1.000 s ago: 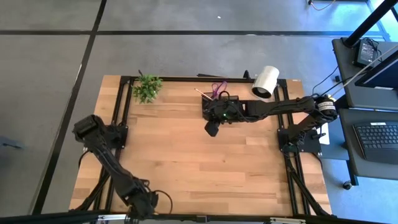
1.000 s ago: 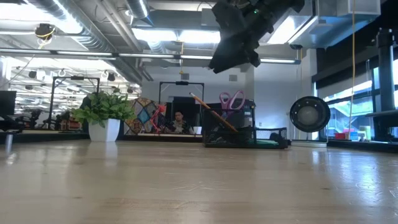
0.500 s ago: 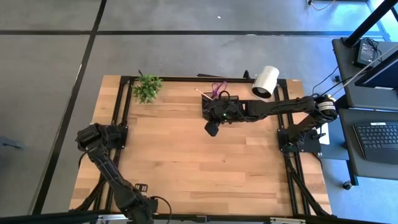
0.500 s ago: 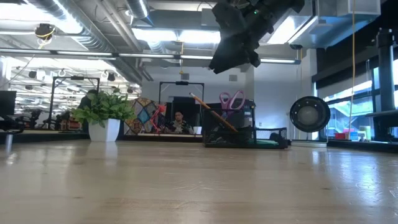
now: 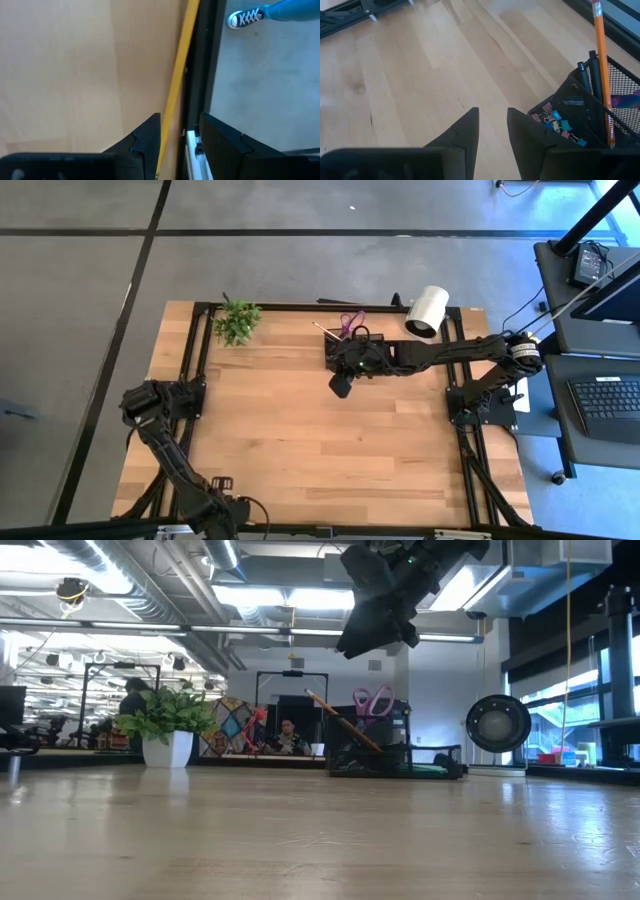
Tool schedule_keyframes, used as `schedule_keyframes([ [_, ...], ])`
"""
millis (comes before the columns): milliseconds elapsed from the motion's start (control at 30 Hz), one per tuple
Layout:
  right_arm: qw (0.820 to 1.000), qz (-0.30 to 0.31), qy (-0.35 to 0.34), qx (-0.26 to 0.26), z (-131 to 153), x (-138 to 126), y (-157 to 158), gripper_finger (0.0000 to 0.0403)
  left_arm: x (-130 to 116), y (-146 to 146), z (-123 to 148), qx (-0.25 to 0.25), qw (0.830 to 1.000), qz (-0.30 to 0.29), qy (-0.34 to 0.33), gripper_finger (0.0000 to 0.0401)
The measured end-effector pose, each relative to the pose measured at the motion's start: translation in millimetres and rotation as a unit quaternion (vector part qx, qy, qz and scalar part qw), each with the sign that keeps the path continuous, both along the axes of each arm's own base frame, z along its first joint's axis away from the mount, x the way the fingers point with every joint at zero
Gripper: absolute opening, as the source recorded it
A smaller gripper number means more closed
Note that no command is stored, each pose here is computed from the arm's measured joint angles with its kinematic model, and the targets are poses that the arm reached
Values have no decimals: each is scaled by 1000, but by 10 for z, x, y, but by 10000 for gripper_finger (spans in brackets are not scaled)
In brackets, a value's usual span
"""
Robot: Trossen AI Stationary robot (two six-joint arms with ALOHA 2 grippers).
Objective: Pick and place office supplies into organizer
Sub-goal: Put the yellow pencil into the black desk organizer
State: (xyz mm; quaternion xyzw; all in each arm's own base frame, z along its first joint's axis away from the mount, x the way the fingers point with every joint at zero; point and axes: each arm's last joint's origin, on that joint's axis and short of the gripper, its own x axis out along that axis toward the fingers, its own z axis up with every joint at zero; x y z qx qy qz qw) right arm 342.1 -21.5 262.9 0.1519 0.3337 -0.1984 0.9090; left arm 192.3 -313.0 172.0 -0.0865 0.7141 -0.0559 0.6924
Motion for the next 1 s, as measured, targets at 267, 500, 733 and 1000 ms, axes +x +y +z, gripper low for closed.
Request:
schedule_keyframes([
  [267,1000,0,0,0,0,0,0,106,2,-13,-62,4,1000,-1,9,130],
  [500,1000,7,3,-7,0,0,-1,106,4,-52,-253,21,999,-4,28,129],
  [733,1000,8,3,-8,0,0,-1,106,1,-43,-387,50,997,-4,51,113],
  [1000,1000,3,2,-13,3,1,-10,106,43,8,-423,61,996,-47,50,62],
])
